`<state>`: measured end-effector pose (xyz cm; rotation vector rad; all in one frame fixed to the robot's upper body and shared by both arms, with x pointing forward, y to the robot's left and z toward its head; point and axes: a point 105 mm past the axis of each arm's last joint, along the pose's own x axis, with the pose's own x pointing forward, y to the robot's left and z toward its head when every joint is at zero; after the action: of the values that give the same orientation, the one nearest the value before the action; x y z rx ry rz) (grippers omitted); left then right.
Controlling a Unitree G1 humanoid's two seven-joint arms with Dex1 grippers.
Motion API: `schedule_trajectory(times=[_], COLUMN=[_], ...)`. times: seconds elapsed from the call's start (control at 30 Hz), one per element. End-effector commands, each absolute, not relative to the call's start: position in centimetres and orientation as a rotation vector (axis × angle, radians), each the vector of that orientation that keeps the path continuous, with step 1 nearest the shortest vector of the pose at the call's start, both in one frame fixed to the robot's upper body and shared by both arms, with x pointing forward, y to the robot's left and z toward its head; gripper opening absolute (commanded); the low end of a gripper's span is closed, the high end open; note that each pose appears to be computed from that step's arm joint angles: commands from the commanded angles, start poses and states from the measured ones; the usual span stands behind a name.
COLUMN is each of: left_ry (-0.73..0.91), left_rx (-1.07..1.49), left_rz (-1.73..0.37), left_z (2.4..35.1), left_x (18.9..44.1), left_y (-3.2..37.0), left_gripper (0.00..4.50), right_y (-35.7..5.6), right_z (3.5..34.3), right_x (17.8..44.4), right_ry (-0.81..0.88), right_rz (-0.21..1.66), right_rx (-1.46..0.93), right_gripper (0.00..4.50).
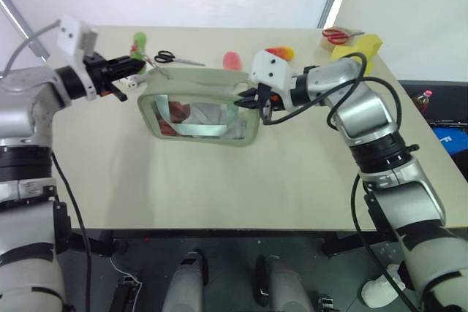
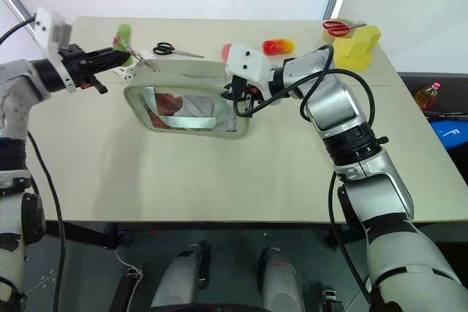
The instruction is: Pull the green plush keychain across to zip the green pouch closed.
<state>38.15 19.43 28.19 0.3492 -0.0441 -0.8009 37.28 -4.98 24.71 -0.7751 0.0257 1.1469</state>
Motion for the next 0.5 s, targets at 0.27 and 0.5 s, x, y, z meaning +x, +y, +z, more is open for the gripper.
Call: schedule_trajectory(times=[0.27,0.5], left_ry=[-0.034,-0.044], left_rx=[0.490,0.603], left_rz=[-0.899,-0.874], left_z=[27.2,28.9], left_x=[37.9,37.5], left_y=[17.4,18.3], left_gripper=[0.96,4.06], right_y=[-4.7,-4.8], right_z=[26.2,26.4], right_x=[36.9,37.1], right_ry=[-0.037,-0.038], right_rz=[1.137,1.126], right_rx=[-0.801,-0.799], right_gripper=[0.00,0.00])
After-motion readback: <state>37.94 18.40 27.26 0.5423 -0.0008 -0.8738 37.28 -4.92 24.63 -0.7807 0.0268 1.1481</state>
